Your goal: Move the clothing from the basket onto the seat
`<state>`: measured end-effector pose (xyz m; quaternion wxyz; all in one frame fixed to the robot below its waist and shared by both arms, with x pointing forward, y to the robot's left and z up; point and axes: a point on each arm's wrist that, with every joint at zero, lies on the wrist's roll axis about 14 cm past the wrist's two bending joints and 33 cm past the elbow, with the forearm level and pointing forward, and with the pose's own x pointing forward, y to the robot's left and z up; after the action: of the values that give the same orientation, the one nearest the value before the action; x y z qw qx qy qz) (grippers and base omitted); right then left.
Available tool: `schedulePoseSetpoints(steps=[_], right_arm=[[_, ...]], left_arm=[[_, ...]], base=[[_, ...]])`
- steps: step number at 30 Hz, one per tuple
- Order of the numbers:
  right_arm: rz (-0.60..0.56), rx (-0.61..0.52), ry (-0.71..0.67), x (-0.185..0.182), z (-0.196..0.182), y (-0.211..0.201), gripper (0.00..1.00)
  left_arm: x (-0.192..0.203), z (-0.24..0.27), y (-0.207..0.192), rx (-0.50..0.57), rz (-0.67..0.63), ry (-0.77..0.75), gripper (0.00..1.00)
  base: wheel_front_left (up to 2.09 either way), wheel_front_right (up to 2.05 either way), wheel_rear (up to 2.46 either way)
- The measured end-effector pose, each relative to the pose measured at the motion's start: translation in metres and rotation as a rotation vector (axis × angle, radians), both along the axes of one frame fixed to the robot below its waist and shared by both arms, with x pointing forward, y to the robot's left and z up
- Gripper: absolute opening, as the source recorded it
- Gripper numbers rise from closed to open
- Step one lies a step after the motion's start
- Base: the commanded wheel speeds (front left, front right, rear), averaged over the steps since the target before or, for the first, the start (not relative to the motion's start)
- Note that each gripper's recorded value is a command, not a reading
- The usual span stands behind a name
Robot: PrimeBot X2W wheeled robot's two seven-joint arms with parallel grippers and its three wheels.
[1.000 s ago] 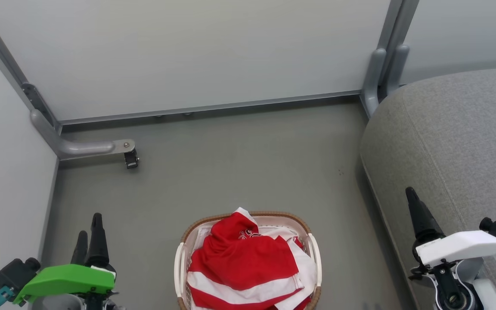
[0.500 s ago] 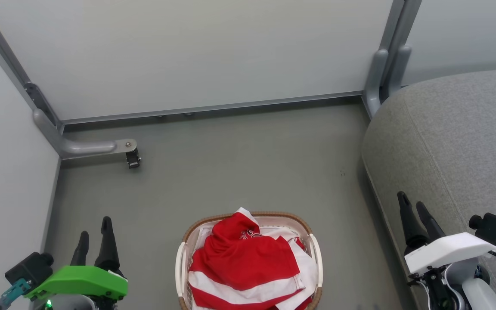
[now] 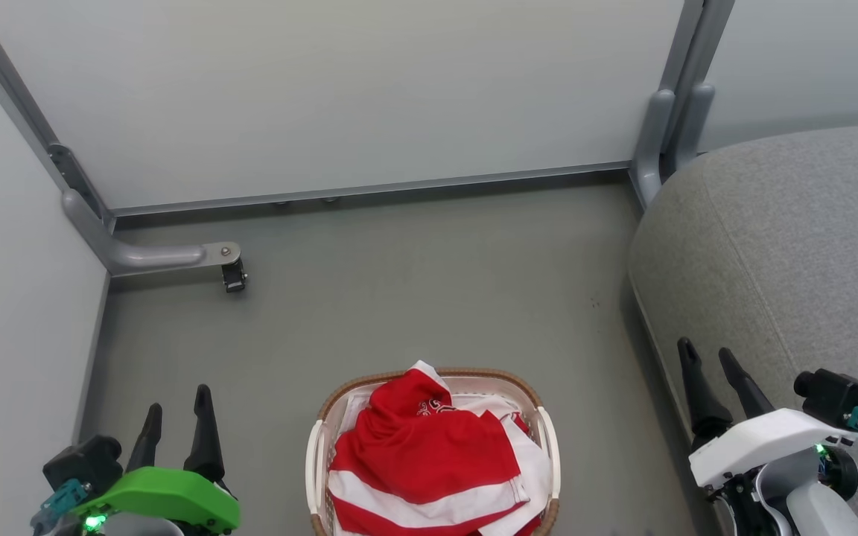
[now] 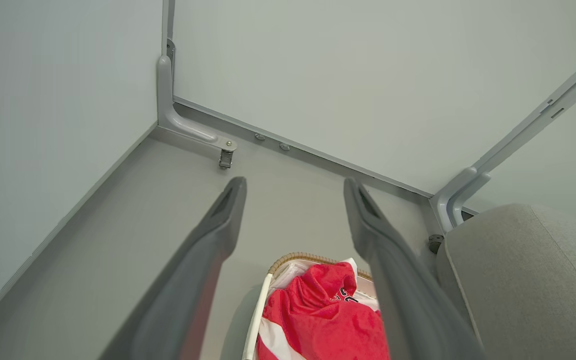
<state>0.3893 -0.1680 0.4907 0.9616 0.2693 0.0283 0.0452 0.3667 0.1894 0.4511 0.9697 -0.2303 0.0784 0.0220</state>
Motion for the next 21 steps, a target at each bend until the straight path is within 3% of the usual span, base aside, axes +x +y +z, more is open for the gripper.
schedulePoseSetpoints(steps=[21], right_arm=[[0.029, -0.219, -0.02, -0.0023, -0.008, 0.0034, 1.0]], left_arm=[[-0.0068, 0.0006, -0.0032, 0.193, -0.035, -0.025, 1.0]], base=[[0.0, 0.0, 0.0]])
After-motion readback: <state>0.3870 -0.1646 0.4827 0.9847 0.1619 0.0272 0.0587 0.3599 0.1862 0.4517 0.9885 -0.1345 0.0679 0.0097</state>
